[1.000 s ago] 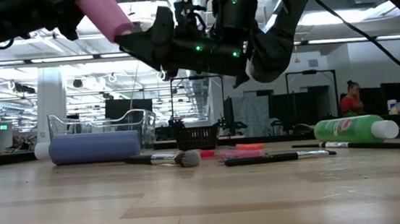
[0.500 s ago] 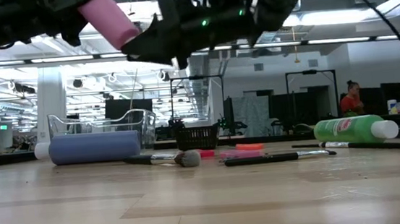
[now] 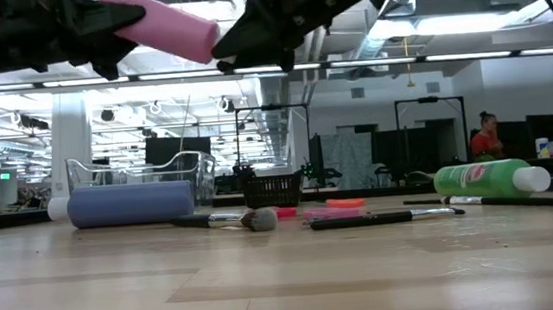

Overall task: Pick & Place Paint Supplies
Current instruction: Put the pink paint bottle into the transparent bin

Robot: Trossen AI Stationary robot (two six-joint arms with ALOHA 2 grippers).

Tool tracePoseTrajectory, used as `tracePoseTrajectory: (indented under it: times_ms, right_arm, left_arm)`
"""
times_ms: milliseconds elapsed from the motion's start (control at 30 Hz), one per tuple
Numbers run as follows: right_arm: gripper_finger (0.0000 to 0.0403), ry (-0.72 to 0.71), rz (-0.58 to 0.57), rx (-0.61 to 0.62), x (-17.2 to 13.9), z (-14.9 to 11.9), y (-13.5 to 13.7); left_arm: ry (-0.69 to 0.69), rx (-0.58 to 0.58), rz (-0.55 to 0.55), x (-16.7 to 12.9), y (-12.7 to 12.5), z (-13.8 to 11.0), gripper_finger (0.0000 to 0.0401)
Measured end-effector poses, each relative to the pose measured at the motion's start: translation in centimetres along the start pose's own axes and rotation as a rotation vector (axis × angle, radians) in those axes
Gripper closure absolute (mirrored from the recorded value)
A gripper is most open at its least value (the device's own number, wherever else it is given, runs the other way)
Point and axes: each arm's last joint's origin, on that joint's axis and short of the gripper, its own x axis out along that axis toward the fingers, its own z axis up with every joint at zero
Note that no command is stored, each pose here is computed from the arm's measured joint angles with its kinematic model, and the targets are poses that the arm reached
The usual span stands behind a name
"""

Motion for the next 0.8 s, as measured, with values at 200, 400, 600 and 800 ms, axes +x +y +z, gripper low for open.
tracePoseTrajectory:
  times_ms: [200, 400, 600, 800]
  right_arm:
    - [0.0301, 0.145, 0.001, -0.029, 0.6, 1.3, 0.6]
    - [0.0301, 0.199, -0.047, -0.054, 0.9, 2.2, 1.2]
    - [0.0301, 0.185, -0.049, -0.062, 0.8, 2.3, 1.7]
    - [0.0301, 0.18, -0.048, -0.058, 0.8, 2.4, 1.7]
  left_arm:
    - [0.065, -0.011, -0.014, 0.4, -0.2, -1.1, 0.0241]
    - [0.077, -0.014, -0.047, 0.4, -0.3, -1.2, 0.0229]
    - [0.06, -0.022, -0.061, 0.1, -0.2, -1.0, 0.0207]
    - [0.054, -0.026, -0.062, 0.1, -0.2, -0.9, 0.0239]
